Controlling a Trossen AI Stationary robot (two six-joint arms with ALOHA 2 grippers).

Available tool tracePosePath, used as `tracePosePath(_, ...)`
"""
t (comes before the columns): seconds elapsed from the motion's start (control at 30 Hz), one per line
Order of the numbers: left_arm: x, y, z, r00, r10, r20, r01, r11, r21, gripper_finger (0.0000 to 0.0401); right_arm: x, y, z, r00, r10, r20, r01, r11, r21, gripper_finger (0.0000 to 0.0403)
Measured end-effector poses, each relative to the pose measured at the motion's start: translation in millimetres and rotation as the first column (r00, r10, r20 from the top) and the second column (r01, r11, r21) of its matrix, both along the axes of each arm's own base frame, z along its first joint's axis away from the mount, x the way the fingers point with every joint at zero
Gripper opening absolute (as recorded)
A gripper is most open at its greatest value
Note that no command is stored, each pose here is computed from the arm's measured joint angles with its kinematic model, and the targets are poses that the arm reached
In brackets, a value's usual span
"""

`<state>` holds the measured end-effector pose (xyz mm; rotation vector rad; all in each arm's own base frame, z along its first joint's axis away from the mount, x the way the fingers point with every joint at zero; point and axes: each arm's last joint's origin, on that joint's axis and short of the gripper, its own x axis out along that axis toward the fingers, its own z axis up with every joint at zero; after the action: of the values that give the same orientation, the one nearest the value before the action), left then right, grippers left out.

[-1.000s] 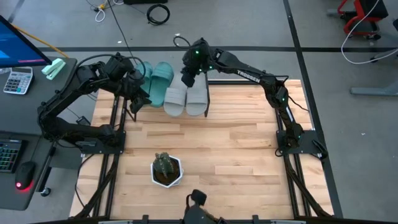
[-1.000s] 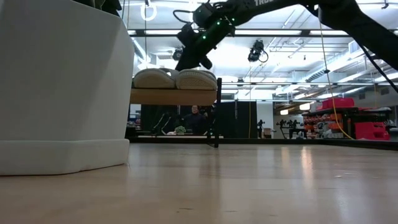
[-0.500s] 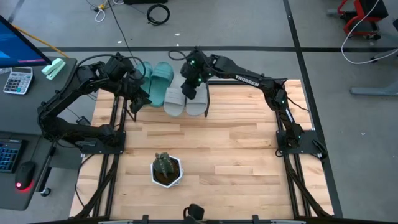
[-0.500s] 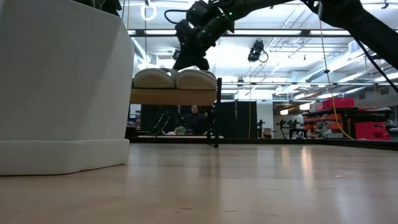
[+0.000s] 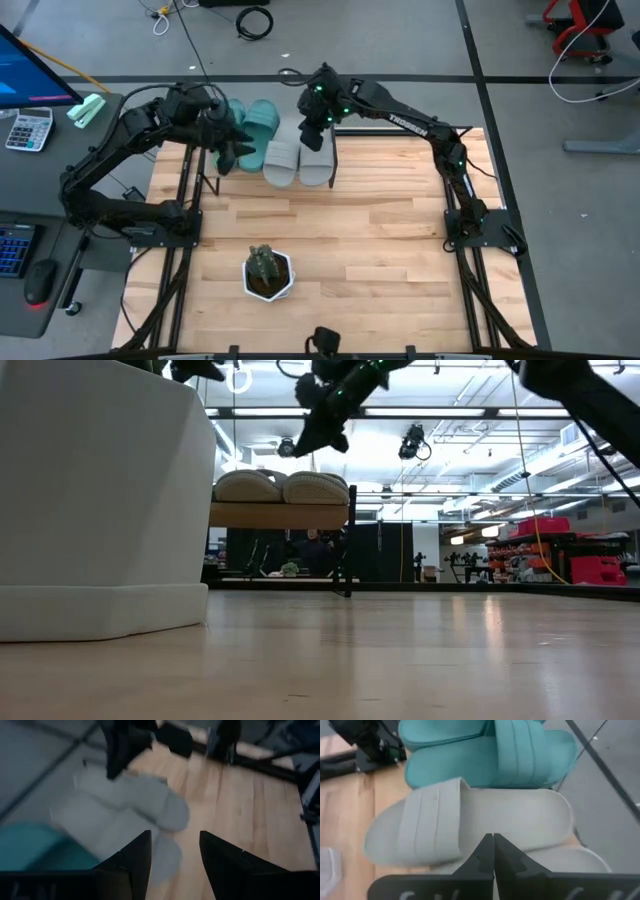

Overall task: Pick and place slides into the shelf
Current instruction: Return to Home Position

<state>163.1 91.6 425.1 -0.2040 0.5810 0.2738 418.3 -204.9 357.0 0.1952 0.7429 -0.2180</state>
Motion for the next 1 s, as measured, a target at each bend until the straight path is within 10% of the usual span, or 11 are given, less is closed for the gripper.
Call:
tracePosePath(0.23,4.7,2.5,-21.6,0.973,0.125,0.194,-0.167,0.961,0.219,0.0140,-33.2,22.9,38.8,0.998,0.044,-0.049,-0.048,0.995,-0.086,0.0001)
tracePosePath(0.53,-7.2,-3.6,-61.5,0.907,0.137,0.397,-0.248,0.937,0.245,0.0047,-84.6,48.2,80.3,0.996,0.091,-0.024,-0.093,0.988,-0.126,0.0000)
tracePosePath(1.0,-15.3,-9.2,-85.6,0.871,0.063,0.488,-0.231,0.928,0.292,0.0024,-183.1,97.8,12.7,0.962,-0.074,0.262,0.065,0.997,0.045,0.0000)
